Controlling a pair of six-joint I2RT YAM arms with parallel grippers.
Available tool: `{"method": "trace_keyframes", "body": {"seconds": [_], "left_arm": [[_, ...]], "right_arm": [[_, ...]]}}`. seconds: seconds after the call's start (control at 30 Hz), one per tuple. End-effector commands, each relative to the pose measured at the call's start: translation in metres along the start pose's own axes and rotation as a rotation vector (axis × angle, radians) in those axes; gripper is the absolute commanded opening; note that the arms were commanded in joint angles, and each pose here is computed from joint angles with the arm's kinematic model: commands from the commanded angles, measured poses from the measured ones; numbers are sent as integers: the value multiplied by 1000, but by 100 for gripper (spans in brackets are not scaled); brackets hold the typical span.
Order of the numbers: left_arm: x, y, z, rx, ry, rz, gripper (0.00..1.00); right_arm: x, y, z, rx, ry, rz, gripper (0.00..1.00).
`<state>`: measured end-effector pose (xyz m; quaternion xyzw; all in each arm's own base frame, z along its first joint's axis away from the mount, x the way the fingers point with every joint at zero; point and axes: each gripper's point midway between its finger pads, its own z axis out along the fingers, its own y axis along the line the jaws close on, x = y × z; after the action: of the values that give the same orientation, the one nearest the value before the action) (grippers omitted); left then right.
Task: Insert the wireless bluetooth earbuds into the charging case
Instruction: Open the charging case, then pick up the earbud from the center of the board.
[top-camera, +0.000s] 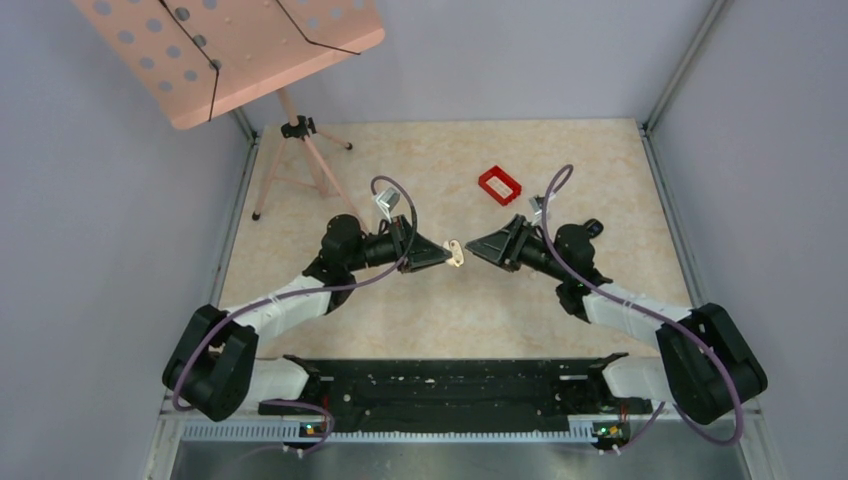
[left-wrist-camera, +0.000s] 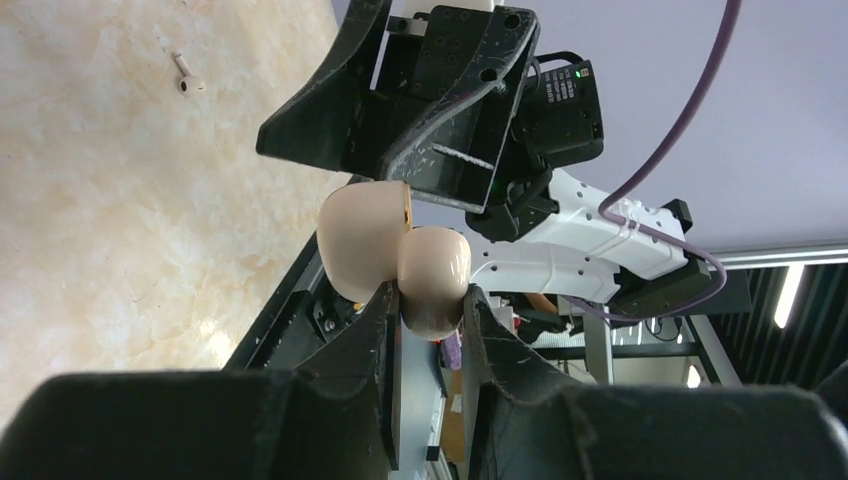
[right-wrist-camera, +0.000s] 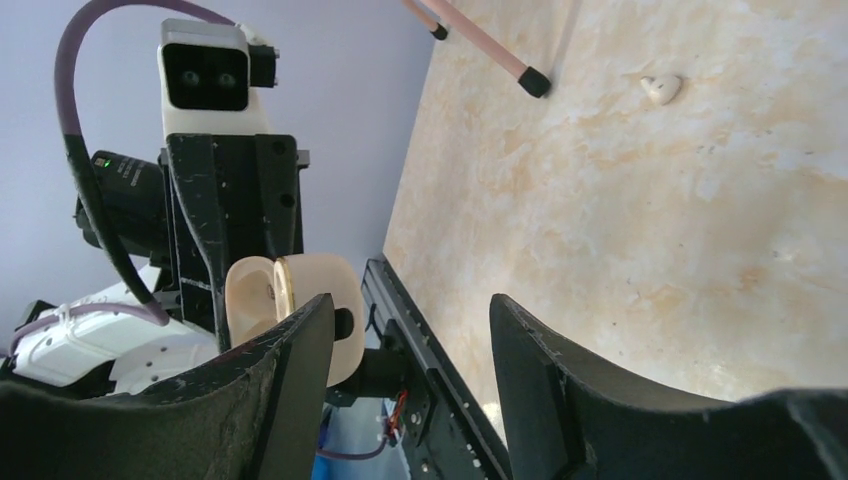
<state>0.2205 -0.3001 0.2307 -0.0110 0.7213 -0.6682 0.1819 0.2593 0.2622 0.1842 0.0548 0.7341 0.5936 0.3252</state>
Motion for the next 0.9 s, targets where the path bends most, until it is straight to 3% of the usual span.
{"method": "trace_keyframes", "body": {"seconds": [0.0,0.13,0.3,0.4,0.57,0.87], "left_arm": [[6,4,-6,-5,5,30,0],[16,21,-8,-59,53,29,0],[37,39,-10,-111,233,56,0],[39,52,-13,-176,253,77,0],[37,54,-12,-178,249,94,0],[31,50,-6,-148,238,89,0]], "right_arm": [[-21,2,-10,25,-40,-67,58],[-33,-36,-32,296,-46,-156,59],[-48,-99,-91,782,-74,-286,54],[-50,-123,-124,985,-103,-293,43],[-38,-148,-122,1038,-32,-264,39],[-41,-170,-117,1092,-46,-230,40]]}}
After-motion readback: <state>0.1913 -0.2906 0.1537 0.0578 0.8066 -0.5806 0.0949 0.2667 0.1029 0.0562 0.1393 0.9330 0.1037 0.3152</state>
